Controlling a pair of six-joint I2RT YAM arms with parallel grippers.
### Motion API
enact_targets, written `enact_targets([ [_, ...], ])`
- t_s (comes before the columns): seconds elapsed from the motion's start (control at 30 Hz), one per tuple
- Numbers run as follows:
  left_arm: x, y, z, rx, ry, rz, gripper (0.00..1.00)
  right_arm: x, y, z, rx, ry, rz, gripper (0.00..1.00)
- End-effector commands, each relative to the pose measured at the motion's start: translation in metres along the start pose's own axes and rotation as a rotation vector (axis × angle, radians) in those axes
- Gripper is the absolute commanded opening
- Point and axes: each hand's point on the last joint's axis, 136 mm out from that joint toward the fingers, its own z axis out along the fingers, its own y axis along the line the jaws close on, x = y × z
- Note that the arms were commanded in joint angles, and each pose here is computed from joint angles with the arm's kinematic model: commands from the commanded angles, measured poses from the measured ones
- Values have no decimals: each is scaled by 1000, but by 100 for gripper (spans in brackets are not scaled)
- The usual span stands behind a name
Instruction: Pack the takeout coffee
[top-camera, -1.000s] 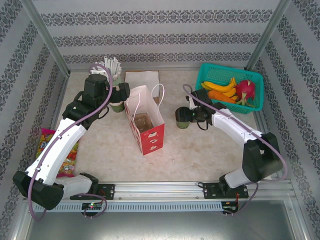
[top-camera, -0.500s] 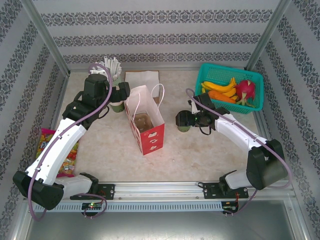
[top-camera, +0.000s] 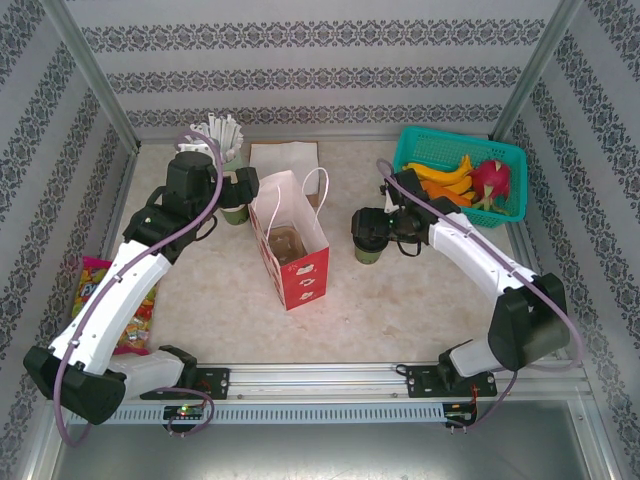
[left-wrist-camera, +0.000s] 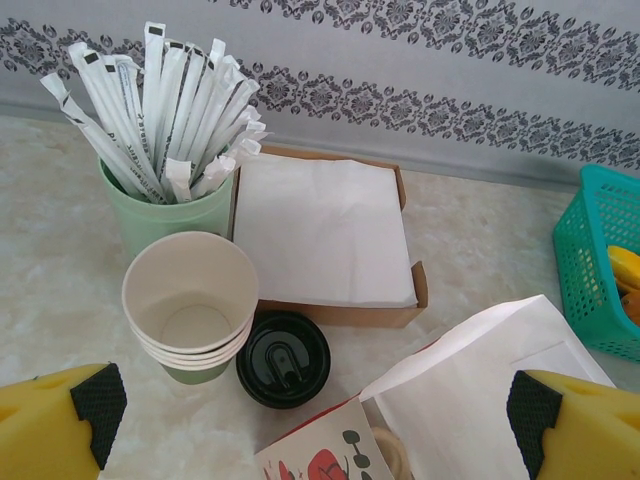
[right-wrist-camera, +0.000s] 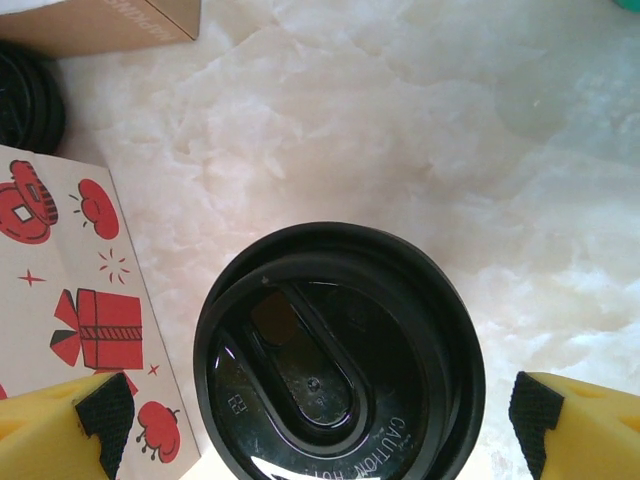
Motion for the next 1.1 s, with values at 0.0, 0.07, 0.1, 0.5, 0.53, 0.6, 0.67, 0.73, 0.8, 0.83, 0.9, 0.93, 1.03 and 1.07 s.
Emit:
enact_targets([
  [0.0,-8,7,-6,-17,-40,-23,100,-3,1,-2,22,17,20,98],
  [0.07,-7,8,-6,-20,-38,-23,100,-4,1,-2,24,18,21,98],
  [0.1,-7,9,-6,-23,-37,-23,99,-5,1,-3,26,18,24,98],
  [0.5,-10,9,-3,-35,-39,-39,100,-6,9,3,15,39,-52,98],
  [0.53,-10,9,-4,-34,-40,-39,100,-6,8,3,22,40,-57,98],
  [0.6,-9,10,-4,-37,-39,-39,100,-6,7,4,37,47,-70,98],
  [0.67,-8,11,-4,-42,-39,-39,100,-4,7,6,44,59,-77,98],
  [0.73,-8,12,-3,-46,-38,-37,100,-3,6,7,57,70,-88,98],
  [0.8,-7,12,-3,-47,-36,-35,100,-1,0,9,102,77,-95,98],
  [0.83,-7,12,-3,-47,-38,-34,100,-1,-2,9,122,78,-99,98],
  [0.9,-7,11,-1,-42,-38,-31,100,-1,-5,11,146,82,-104,98],
  [0.93,-7,10,-1,-37,-41,-32,100,-1,-5,12,147,85,-107,98],
  [1.03,-7,10,-1,-34,-40,-29,99,2,-2,16,135,104,-118,98],
  [1.07,-6,10,-1,-35,-38,-29,100,4,-1,17,132,112,-122,98],
])
